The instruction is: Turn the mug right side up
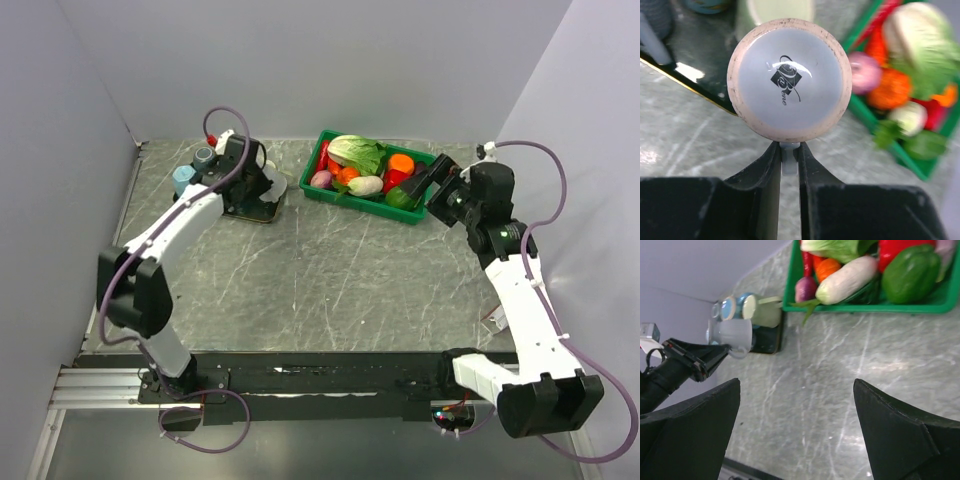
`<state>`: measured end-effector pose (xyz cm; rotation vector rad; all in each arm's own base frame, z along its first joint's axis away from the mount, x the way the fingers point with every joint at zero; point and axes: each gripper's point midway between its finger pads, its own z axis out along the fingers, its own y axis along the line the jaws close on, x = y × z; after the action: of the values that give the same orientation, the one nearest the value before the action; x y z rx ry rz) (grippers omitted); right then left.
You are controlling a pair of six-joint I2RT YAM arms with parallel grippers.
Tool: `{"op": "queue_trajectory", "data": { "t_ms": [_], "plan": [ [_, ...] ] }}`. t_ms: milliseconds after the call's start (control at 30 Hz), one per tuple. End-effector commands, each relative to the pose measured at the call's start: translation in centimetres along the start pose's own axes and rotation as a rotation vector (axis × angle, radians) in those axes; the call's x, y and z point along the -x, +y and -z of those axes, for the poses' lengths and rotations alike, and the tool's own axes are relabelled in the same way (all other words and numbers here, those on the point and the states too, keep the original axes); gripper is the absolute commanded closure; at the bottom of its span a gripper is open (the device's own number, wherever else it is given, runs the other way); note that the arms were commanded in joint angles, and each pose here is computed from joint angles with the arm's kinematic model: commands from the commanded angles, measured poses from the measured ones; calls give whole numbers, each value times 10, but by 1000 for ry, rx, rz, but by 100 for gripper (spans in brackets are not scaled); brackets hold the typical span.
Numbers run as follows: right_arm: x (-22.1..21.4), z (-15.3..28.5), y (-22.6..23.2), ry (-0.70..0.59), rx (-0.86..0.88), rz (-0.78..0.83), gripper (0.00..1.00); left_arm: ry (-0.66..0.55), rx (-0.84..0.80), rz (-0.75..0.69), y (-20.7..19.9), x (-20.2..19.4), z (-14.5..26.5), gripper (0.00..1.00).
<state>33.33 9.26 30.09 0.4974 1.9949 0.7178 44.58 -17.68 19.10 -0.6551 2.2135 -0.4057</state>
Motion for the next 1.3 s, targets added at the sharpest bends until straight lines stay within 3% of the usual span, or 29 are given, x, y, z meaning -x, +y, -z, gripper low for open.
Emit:
{"op": "queue_trajectory", "data": {
  "t_ms": [0,267,533,633,967,1267],
  "plan": [
    [-6,4,34,9,153,-45,0,-63,-189,74,-43,35,55,99],
    [-53,0,90,162,349,-138,1,7,-401,160,-83,36,97,99],
    [-87,-21,138,289,450,-417,5,105,-687,292,-123,33,149,99],
    [-82,-26,150,267,518,-421,11,151,-786,348,-133,31,169,99],
    [-88,-50,191,221,533,-346,12,190,-1030,457,-160,47,217,99],
    [-64,-46,232,66,679,-354,13,181,-1072,478,-163,50,228,99]
  ]
}}
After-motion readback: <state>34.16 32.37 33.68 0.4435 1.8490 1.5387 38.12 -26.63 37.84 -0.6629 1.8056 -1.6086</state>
